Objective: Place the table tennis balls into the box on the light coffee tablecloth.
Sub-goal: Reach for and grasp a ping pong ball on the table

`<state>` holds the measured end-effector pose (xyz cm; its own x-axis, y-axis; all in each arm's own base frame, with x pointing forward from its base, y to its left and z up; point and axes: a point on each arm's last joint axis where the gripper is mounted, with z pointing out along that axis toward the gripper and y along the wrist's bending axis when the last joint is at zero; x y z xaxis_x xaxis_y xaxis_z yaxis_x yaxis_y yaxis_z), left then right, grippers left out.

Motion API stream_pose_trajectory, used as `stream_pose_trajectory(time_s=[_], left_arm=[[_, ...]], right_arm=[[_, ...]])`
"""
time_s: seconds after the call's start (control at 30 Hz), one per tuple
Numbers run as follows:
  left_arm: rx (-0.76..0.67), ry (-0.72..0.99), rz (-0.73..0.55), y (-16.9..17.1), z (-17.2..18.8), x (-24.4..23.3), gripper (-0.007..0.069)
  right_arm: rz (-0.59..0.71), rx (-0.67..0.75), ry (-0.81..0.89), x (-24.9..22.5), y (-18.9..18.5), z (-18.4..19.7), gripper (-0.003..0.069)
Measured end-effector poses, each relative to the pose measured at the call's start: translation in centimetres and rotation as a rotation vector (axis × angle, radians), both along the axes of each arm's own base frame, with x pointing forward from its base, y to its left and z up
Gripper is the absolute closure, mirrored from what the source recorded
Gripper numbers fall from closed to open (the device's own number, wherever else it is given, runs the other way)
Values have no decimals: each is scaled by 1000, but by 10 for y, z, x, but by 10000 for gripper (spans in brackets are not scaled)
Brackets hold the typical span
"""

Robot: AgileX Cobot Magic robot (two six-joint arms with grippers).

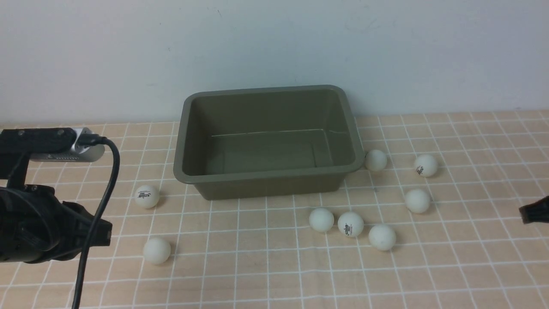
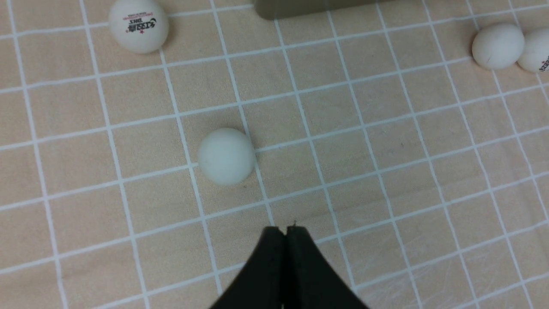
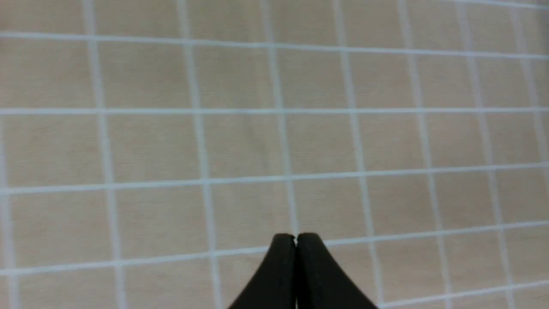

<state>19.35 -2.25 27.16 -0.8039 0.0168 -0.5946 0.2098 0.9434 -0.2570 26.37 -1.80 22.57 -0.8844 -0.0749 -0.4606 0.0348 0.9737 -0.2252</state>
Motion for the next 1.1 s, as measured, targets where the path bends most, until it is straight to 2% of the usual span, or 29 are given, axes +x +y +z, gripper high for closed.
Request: stream_pose_trajectory(time_s=[0.2, 0.3, 0.4, 0.6, 0.77, 1.1], left_arm=[[0, 1, 0, 0, 0, 0, 694], [1, 0, -3, 0, 0, 0, 694], [9, -1, -7, 0, 0, 0, 694], [55, 21, -29, 2, -3, -2, 694], [64, 50, -36, 3, -4, -5, 694], [64, 53, -37, 3, -4, -5, 694]], right_arm=[[79, 160, -61, 32, 16, 33, 673], [103, 182, -49, 52, 20, 40, 673], [150, 180, 2, 76, 31, 36, 673], [269, 140, 105, 109, 78, 15, 673], [237, 65, 49, 126, 91, 24, 673], [217, 86, -19, 133, 92, 36, 649]])
